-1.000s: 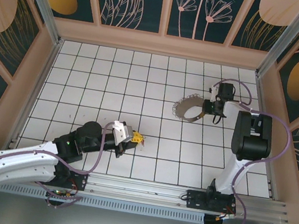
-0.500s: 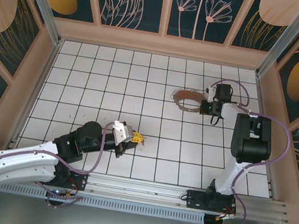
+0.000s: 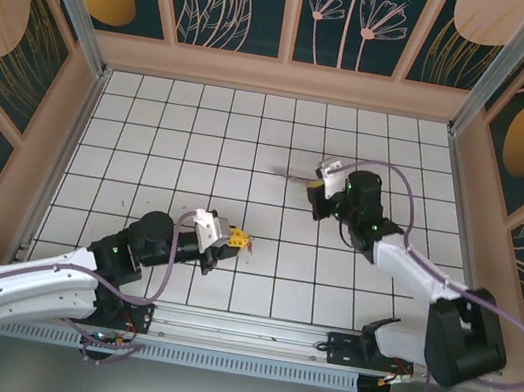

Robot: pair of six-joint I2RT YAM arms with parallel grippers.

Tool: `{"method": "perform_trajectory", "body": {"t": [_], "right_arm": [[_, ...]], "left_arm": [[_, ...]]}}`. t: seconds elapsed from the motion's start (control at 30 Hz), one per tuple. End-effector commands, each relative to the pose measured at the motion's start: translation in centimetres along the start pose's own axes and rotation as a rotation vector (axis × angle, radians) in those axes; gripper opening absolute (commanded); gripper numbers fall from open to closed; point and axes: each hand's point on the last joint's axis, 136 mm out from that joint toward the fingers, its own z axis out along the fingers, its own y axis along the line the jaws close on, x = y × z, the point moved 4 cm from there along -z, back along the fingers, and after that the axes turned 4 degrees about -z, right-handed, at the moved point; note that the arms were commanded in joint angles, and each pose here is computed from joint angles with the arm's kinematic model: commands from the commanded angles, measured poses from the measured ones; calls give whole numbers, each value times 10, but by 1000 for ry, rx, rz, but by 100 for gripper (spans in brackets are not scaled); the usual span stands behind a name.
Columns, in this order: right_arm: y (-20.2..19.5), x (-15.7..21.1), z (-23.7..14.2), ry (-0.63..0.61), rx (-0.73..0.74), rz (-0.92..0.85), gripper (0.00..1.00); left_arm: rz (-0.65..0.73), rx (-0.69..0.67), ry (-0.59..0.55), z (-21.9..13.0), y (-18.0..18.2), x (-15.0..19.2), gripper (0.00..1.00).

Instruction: Put the keys on the keyring

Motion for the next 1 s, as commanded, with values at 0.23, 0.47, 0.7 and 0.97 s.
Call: {"method": "perform_trajectory", "body": {"t": [0.23,0.47,0.7,0.97], "right_arm": [[91,-55,-45,-391,-399,-220,0],[126,-67,-64,-486,-554,-244,0],[148,-73,-82,-587,-593,-272,0],[158,-73,-98,-683,-577,-286,0]], "left_arm": [[21,24,-171,-43,-13,-61,0],[43,-27,-120,-43,-7,-67,0],[57,-39,-67,-34,-5,-67,0],[23,21,-47,-29,-11,-65,0]]}}
